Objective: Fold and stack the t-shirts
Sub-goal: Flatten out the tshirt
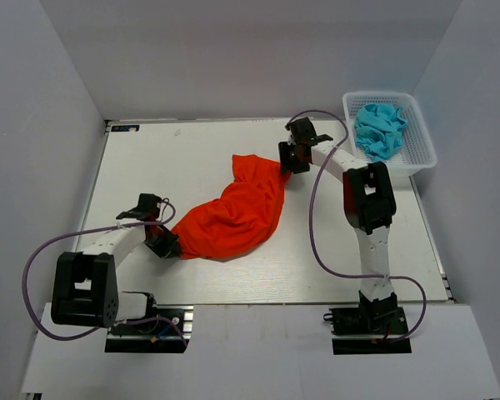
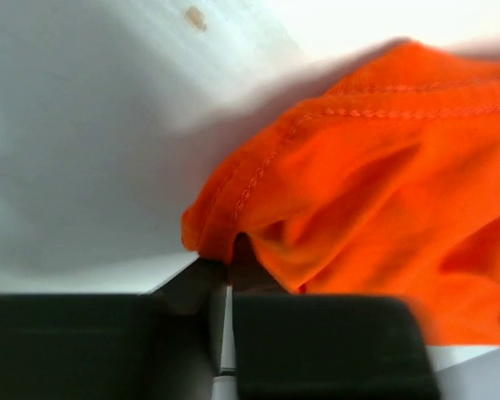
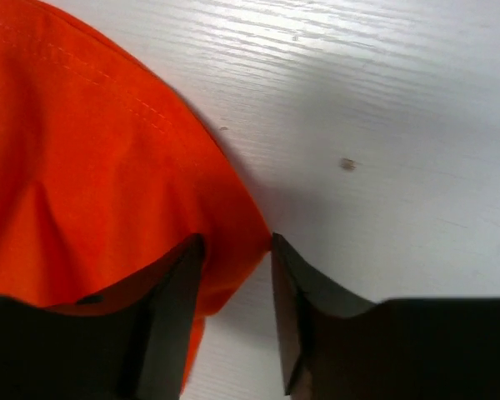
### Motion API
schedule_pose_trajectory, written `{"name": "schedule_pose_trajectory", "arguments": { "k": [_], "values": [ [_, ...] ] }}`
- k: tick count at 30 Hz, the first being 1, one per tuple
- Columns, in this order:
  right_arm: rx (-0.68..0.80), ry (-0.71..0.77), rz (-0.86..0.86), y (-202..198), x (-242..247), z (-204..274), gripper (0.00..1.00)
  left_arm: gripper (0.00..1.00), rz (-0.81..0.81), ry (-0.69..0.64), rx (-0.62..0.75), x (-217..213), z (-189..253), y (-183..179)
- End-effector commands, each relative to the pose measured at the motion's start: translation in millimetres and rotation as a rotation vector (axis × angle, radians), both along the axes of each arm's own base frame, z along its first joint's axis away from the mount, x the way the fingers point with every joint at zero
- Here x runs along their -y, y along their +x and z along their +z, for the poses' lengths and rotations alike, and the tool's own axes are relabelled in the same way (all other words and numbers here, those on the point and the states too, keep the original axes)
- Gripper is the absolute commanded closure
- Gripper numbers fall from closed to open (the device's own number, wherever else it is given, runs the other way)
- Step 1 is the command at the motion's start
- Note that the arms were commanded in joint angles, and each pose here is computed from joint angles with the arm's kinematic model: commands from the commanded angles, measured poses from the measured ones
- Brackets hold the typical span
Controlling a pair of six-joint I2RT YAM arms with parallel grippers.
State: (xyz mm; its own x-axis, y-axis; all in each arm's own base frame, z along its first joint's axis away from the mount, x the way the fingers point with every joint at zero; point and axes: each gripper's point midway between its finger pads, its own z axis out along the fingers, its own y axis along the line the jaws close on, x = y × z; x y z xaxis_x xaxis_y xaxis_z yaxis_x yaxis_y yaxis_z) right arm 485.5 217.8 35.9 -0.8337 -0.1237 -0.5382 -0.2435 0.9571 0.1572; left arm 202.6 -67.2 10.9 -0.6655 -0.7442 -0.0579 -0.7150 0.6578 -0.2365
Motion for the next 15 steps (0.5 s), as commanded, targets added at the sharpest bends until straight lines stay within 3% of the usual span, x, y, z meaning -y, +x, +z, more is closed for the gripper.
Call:
{"name": "schedule_pose_trajectory", "arguments": {
  "k": [1, 3, 4, 8, 11, 15],
  "values": [
    [0.001, 0.061, 0.042, -0.5, -20.1, -4.0, 0.60, 1.00, 0.006, 0.025, 0.085, -3.1, -5.0, 21.3],
    [0.004, 0.097, 0.065, 0.5, -28.0, -1.9, 0.83, 1.00, 0.007, 0.021, 0.138, -1.9, 5.0, 35.7],
    [0.029, 0.107, 0.065, 6.9, -29.8, 4.9, 1.00, 1.00, 0.007, 0.018, 0.166, -1.2, 9.7, 43.7],
    [0.116, 0.122, 0.058, 22.2, -30.0, 35.0, 1.00, 1.00, 0.017, 0.052, 0.315, -6.2, 56.2, 81.4],
    [0.263, 0.119, 0.014, 34.4, -18.9, 90.6, 1.00, 1.00, 0.020, 0.117, 0.429, -17.2, 105.5, 101.5],
    [0.503, 0.066, -0.116, 37.7, 21.9, 193.5, 1.00, 1.00, 0.075, 0.215, 0.676, -37.8, 203.6, 120.0]
  ]
}}
